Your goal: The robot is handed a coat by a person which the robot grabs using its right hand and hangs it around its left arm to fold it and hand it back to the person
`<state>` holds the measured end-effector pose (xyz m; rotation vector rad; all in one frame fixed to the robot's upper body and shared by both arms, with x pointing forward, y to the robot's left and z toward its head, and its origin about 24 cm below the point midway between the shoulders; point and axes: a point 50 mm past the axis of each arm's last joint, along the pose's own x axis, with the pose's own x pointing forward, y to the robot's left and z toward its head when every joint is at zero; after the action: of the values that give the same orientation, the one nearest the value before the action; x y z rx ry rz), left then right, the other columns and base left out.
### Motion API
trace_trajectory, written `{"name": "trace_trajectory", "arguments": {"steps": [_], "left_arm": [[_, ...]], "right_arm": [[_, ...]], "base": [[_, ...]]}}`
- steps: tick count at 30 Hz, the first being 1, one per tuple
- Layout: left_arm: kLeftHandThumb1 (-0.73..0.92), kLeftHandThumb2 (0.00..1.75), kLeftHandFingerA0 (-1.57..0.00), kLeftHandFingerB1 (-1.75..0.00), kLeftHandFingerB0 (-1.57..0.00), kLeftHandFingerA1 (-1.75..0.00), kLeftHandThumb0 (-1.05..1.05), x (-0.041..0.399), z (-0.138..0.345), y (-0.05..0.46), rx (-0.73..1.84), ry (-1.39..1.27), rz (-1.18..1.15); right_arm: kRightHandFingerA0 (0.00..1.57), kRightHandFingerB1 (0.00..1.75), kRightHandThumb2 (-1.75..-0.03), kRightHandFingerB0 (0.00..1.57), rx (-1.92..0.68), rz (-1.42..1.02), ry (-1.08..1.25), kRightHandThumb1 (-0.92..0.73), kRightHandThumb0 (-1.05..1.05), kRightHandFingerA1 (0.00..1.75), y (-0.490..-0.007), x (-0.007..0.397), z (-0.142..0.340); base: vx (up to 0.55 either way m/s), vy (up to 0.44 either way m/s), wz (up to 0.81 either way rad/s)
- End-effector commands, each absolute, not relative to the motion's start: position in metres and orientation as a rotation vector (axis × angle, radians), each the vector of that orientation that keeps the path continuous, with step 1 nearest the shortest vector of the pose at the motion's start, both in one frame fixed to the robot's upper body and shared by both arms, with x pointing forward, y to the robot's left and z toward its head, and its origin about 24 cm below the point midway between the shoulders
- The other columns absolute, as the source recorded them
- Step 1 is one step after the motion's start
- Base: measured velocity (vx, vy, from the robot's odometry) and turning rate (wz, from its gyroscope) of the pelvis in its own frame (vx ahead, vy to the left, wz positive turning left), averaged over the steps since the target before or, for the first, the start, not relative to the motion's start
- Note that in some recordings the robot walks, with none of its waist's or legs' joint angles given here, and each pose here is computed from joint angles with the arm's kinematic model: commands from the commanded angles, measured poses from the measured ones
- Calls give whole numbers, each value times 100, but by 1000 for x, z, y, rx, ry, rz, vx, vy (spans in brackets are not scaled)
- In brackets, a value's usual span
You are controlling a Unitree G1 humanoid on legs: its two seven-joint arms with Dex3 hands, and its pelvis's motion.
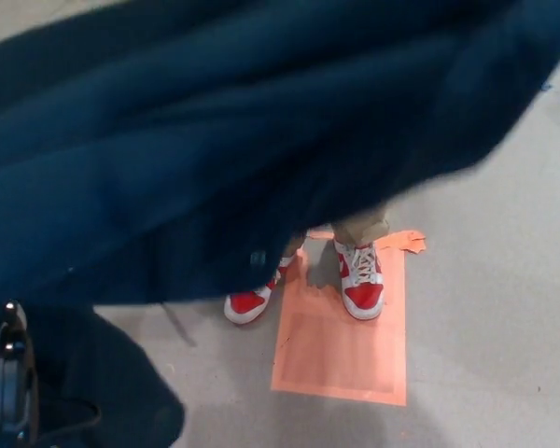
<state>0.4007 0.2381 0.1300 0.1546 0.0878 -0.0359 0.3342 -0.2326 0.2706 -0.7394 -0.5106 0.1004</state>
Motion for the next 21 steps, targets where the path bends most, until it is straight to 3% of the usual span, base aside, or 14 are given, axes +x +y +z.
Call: {"name": "trace_trajectory", "arguments": {"steps": [1, 5, 7, 8, 13, 15, 16, 17, 18, 19, 20, 21], "left_arm": [[74, 105, -8, -25, -8, -28, -86, 392, 142, 270, 156, 22, 29], [72, 105, -9, -24, -9, -27, -89, 394, 146, 266, 149, -5, 13], [72, 105, -8, -22, -8, -25, -89, 395, 148, 264, 148, -10, -1], [72, 104, -9, -24, -9, -26, -88, 395, 149, 262, 144, -19, -12], [71, 104, -6, -27, -10, -27, -85, 397, 156, 258, 155, -56, -37], [72, 103, -9, -28, -9, -28, -85, 398, 161, 255, 152, -65, -46], [86, 67, -9, -24, -9, -25, -75, 399, 163, 254, 156, -66, -47], [86, 67, -9, -24, -9, -25, -75, 399, 163, 254, 162, -66, -47], [71, 102, -8, -30, -8, -30, -83, 400, 165, 251, 148, -69, -61], [74, 76, -8, -26, -8, -26, -78, 401, 165, 248, 141, -69, -69], [74, 76, -8, -26, -8, -26, -78, 402, 165, 247, 140, -68, -71], [86, 68, -10, -24, -9, -25, -74, 402, 165, 245, 144, -73, -79]], "right_arm": [[112, 70, -65, 110, -628, 173, -88, -85, -28, 59, -247, 270, 77], [112, 75, -65, 108, -708, 249, 12, -86, -27, 61, -234, 258, 33], [106, 73, -66, 101, -824, 310, 70, -86, -31, 60, -231, 252, 11], [101, 65, -66, 90, -900, 333, 93, -87, -30, 61, -231, 249, -2], [92, 67, -67, 81, -1138, 294, 198, -89, -32, 71, -252, 243, -32], [84, 53, -66, 71, -1220, 262, 301, -87, -32, 58, -264, 241, -42], [85, 53, -65, 74, -1244, 257, 336, -87, -33, 58, -268, 241, -45], [85, 53, -65, 74, -1258, 257, 353, -87, -33, 58, -271, 241, -47], [90, 48, -67, 78, -1273, 274, 421, -88, -56, 49, -279, 239, -50], [43, 31, -67, 29, -1277, 290, 502, -89, -78, 38, -284, 238, -53], [43, 31, -67, 29, -1273, 301, 568, -89, -78, 38, -287, 239, -54], [4, 21, -105, 5, -1244, 313, 661, -70, -85, 24, -291, 240, -56]], "base": [[0, 0, 0], [0, 0, 0], [0, 0, 0], [0, 0, 0], [0, 0, 0], [0, 0, 0], [0, 0, 0], [0, 0, 0], [0, 0, 0], [0, 0, 0], [0, 0, 0], [0, 0, 0]]}}
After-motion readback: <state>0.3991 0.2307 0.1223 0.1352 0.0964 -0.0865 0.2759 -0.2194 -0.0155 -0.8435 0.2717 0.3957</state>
